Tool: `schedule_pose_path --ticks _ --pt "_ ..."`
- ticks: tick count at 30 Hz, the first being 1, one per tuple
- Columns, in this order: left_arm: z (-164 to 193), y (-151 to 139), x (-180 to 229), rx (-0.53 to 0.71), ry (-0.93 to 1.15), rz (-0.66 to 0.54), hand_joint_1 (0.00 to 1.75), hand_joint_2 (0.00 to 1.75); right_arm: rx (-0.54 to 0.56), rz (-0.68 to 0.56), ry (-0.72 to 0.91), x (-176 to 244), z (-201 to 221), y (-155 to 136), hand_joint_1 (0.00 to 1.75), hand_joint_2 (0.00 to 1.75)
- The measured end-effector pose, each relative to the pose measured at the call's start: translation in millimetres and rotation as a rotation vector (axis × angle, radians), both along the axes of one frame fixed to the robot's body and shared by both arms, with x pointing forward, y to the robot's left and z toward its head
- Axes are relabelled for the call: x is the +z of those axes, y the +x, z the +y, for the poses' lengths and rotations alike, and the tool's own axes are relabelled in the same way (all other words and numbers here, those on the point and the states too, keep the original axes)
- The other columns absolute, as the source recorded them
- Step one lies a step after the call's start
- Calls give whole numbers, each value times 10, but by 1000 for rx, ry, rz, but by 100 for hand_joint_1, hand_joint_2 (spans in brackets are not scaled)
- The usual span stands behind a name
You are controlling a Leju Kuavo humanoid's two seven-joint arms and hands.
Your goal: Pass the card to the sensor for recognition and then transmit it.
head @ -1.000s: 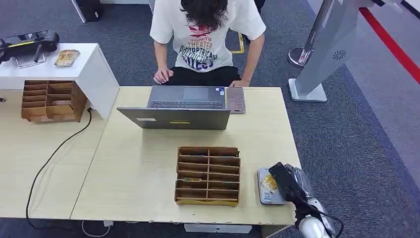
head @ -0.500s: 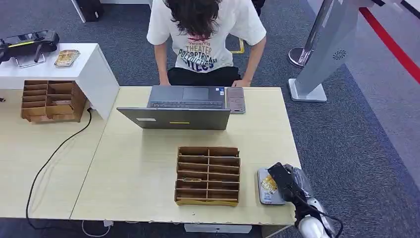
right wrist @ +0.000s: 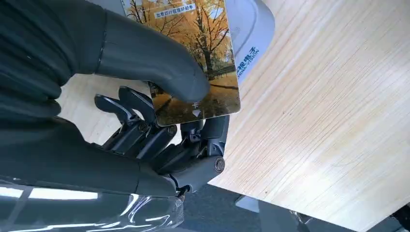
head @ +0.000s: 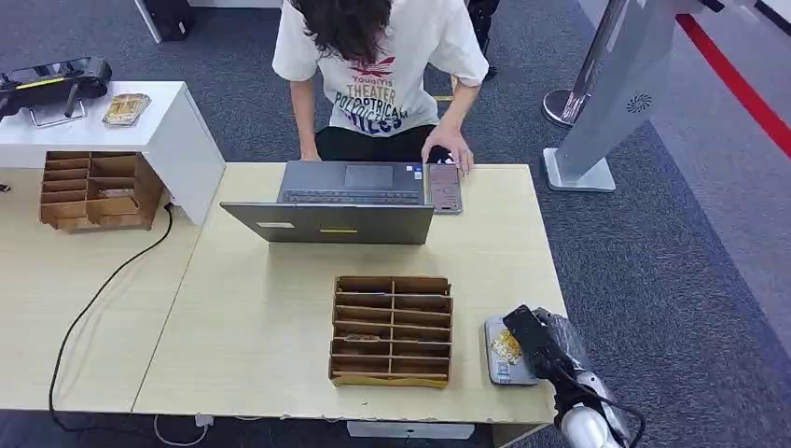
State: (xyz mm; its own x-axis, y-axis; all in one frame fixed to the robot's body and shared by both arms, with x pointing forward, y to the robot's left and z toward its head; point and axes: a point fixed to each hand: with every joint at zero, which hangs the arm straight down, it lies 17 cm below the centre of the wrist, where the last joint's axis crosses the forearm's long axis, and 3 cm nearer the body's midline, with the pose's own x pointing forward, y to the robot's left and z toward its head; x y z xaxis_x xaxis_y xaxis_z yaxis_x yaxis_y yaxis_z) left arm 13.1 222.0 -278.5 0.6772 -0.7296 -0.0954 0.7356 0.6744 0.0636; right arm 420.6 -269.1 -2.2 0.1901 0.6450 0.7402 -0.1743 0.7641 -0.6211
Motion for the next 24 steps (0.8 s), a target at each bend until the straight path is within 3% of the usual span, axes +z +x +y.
schedule_pose_path --ticks 7,8,16,17,18,19,24 --pt "1 -5 1 -7 0 3 175 0 0 4 -4 -8 -1 7 175 175" --pt "2 -6 1 -8 0 3 164 0 0 4 -5 -10 -1 9 175 175" --pt "14 -10 1 -10 7 6 164 0 3 2 -10 -7 13 12 175 175" --pt "15 -11 2 -11 7 6 105 0 3 2 -10 -7 15 12 175 175" --pt "15 -11 1 -11 7 6 14 0 3 3 -10 -8 15 12 175 175" --pt "15 -11 1 -11 7 6 0 0 3 2 -10 -8 16 12 175 175" --pt "20 -9 1 -14 9 5 0 0 6 3 -13 -8 24 13 175 175"
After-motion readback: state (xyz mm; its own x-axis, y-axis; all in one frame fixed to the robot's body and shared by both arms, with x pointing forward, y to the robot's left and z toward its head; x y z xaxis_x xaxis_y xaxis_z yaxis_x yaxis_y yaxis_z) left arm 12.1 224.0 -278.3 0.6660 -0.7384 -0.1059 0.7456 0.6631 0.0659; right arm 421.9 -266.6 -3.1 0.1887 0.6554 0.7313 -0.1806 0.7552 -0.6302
